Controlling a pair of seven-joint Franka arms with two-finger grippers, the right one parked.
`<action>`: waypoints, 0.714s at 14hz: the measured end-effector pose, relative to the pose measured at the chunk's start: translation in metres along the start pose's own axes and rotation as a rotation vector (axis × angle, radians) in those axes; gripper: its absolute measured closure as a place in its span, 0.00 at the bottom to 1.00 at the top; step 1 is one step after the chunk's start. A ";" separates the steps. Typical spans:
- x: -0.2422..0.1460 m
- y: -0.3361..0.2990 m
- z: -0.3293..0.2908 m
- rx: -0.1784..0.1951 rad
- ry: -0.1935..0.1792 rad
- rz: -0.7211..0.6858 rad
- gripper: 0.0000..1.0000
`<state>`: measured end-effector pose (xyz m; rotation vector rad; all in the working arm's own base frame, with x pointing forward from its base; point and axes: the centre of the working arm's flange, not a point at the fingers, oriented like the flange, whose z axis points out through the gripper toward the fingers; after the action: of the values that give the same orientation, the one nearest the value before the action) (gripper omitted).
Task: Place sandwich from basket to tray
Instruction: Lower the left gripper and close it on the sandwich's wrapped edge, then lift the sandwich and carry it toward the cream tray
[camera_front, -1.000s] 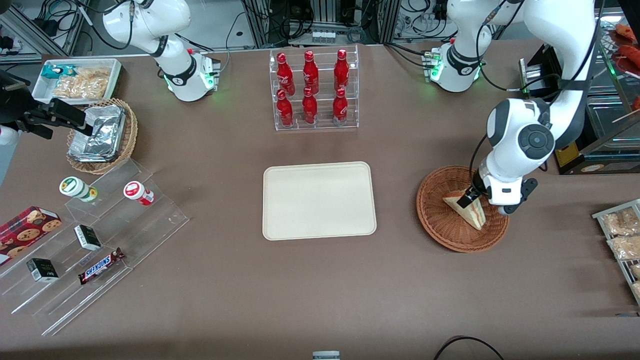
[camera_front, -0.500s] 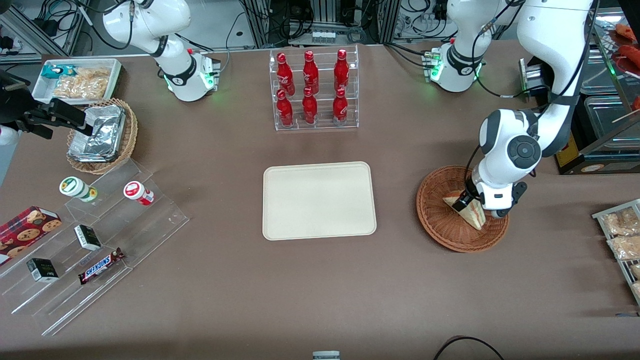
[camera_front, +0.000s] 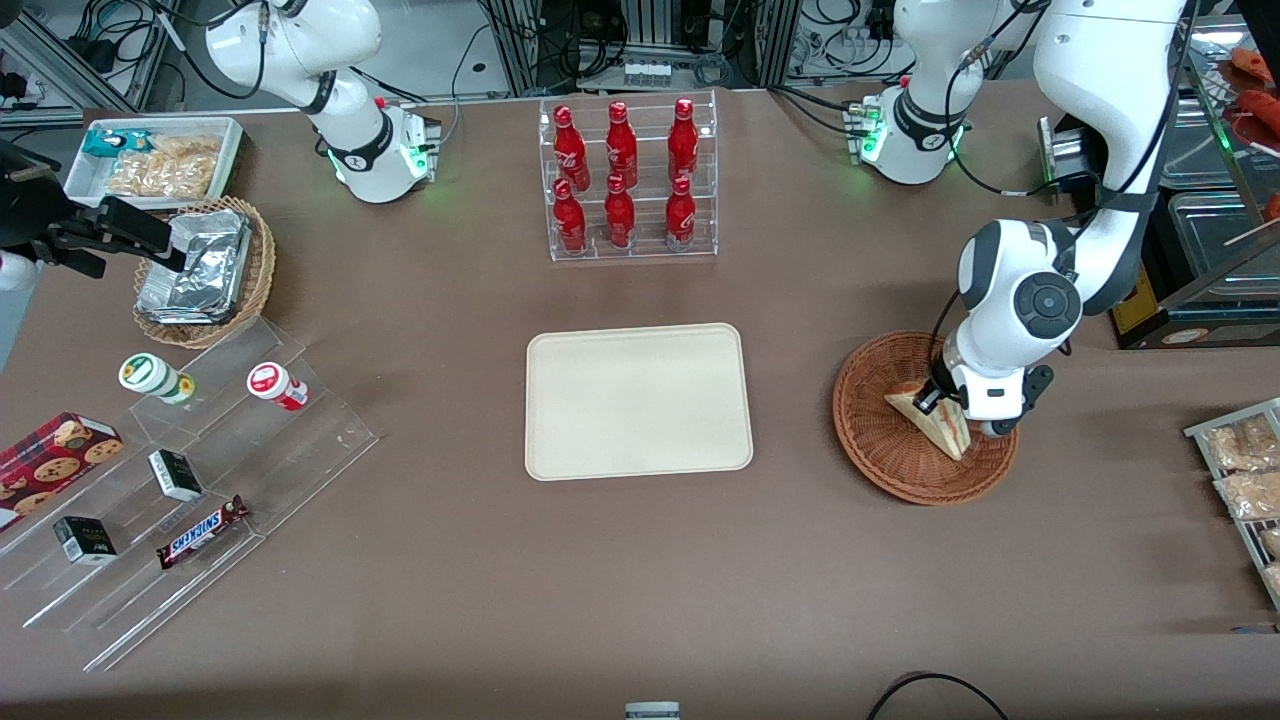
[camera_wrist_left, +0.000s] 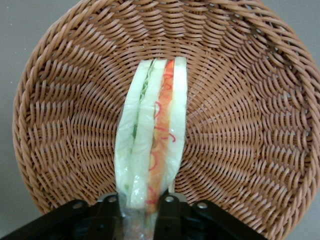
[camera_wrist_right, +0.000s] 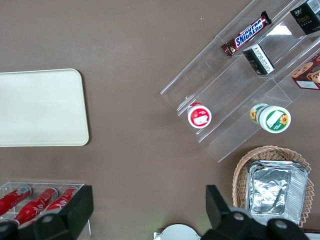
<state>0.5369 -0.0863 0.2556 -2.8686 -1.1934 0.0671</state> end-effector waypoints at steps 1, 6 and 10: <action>-0.001 0.000 -0.002 0.009 -0.005 0.007 0.83; -0.019 0.008 -0.047 0.119 -0.073 0.131 0.85; -0.065 0.044 -0.097 0.206 -0.114 0.260 0.86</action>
<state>0.5277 -0.1644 0.3520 -2.8465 -0.7664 0.3436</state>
